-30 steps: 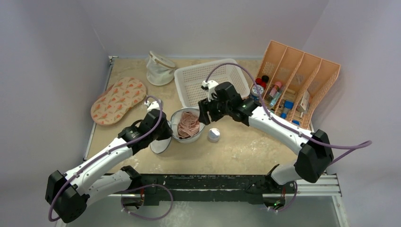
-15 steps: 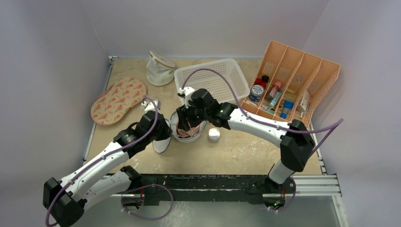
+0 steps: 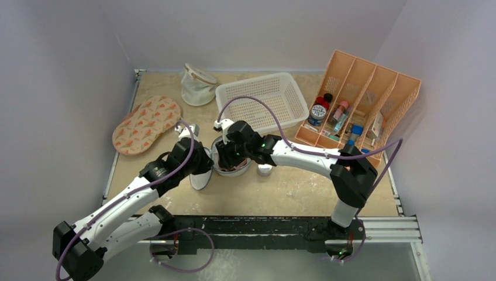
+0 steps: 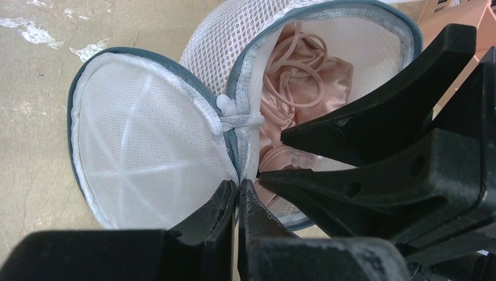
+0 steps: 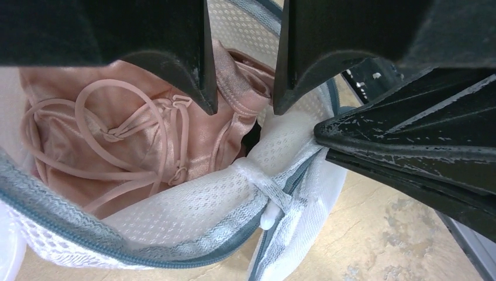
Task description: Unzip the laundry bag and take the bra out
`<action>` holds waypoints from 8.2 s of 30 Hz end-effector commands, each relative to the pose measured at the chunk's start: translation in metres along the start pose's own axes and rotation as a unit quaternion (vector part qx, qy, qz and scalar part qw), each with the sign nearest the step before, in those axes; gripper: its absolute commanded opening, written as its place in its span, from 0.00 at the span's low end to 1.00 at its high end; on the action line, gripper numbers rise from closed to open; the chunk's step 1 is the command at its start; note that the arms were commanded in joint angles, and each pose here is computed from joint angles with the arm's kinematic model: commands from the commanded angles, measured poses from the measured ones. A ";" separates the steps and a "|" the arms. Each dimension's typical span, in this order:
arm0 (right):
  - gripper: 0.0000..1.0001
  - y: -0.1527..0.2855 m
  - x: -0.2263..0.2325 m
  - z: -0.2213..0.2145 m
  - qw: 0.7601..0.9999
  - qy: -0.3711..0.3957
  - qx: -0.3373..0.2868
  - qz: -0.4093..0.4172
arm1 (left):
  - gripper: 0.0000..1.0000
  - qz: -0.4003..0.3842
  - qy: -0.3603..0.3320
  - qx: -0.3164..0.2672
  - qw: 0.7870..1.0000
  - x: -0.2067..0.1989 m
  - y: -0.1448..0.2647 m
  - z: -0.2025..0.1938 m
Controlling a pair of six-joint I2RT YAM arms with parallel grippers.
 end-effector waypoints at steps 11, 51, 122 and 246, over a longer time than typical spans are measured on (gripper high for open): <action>0.00 0.038 0.004 0.038 0.996 0.014 -0.084 -0.008 | 0.00 -0.016 0.016 -0.011 1.000 -0.005 0.003 0.004; 0.00 0.198 0.031 0.153 0.943 0.027 -0.332 0.013 | 0.00 -0.003 0.029 -0.004 1.000 0.001 0.004 -0.001; 0.00 0.176 -0.239 0.210 0.892 -0.025 -0.330 -0.308 | 0.00 -0.037 0.036 -0.018 0.999 -0.002 0.013 0.001; 0.40 -0.046 -0.034 -0.016 0.987 -0.021 -0.014 -0.156 | 0.00 0.008 0.056 0.018 0.998 0.013 -0.007 -0.018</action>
Point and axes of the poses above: each gripper's point midway between its finger pads, its own y axis back along the fingers, its own x axis along the line the jaws close on, z = x × y, the point moved 4 cm from there along y, back along the fingers, and after that the axes turned 14 degrees about y, right-handed, at the moved point
